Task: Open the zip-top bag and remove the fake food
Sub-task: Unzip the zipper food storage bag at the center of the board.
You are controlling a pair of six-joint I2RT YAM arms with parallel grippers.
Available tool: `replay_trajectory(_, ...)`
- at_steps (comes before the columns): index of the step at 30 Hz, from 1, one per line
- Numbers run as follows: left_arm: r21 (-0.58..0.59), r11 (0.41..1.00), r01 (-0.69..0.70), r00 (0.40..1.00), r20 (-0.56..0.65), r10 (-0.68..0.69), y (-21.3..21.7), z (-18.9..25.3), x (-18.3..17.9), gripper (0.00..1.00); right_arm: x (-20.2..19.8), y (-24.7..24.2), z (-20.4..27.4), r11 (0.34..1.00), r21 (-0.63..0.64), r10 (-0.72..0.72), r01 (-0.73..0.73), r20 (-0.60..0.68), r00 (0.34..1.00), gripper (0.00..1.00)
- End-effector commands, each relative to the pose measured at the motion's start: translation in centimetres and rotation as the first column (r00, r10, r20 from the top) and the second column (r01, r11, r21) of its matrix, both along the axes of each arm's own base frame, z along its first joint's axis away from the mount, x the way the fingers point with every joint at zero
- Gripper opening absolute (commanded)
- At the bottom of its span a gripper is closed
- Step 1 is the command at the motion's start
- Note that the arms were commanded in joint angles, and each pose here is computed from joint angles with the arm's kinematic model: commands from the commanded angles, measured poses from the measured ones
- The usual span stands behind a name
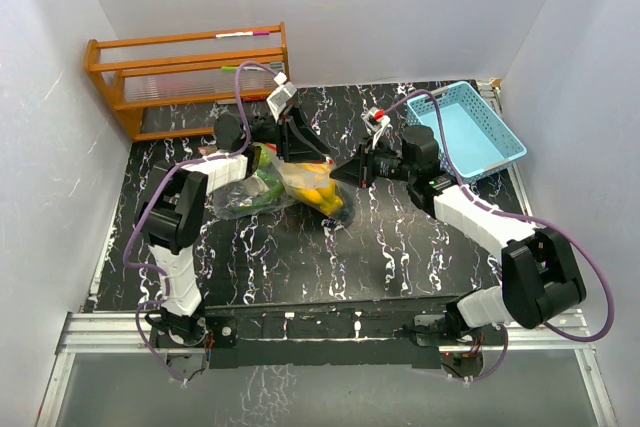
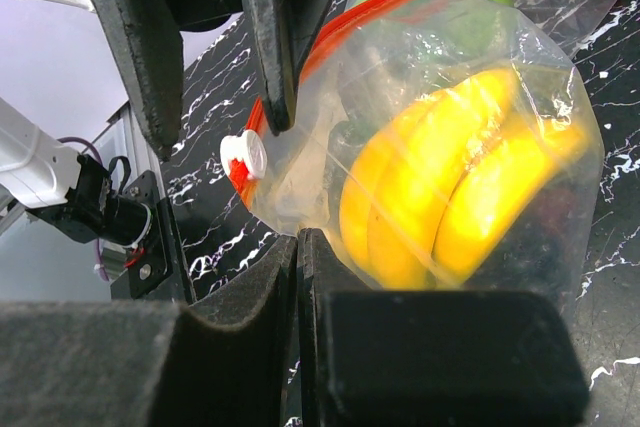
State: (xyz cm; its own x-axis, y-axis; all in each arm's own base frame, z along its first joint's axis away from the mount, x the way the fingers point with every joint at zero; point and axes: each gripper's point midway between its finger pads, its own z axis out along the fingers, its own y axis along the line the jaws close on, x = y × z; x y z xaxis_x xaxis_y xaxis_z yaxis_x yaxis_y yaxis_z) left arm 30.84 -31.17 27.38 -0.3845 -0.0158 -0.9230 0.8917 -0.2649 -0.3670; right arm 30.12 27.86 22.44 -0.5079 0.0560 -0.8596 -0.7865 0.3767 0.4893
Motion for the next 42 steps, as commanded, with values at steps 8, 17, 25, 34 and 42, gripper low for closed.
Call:
replay_trajectory(8, -0.053, 0.998, 0.021, 0.988, 0.155, -0.012, 0.25, 1.38, -1.65, 0.33, 0.55, 0.11, 1.98, 0.999, 0.038, -0.010, 0.006, 0.084, 0.996, 0.08)
replay_trajectory(17, -0.051, 0.999, 0.015, 0.989, 0.148, -0.007, 0.37, 1.06, -1.93, 0.29, 0.64, 0.07, 1.97, 0.999, 0.040, -0.016, 0.012, 0.082, 0.997, 0.08)
replay_trajectory(25, -0.062, 0.998, 0.000, 0.987, 0.158, 0.010, 0.24, 1.59, -1.58, 0.15, 0.52, 0.10, 2.10, 0.999, 0.044, -0.013, 0.009, 0.082, 0.997, 0.08)
replay_trajectory(34, -0.066, 0.998, -0.006, 0.988, 0.153, 0.016, 0.12, 1.93, -1.31, 0.06, 0.51, 0.06, 1.81, 0.999, 0.041, -0.016, 0.013, 0.078, 0.997, 0.08)
replay_trajectory(42, -0.051, 0.999, -0.002, 0.988, 0.152, 0.010, 0.66, 1.57, -1.85, 0.00, 0.80, -0.47, 2.33, 0.997, 0.044, -0.060, 0.055, 0.103, 0.993, 0.08)
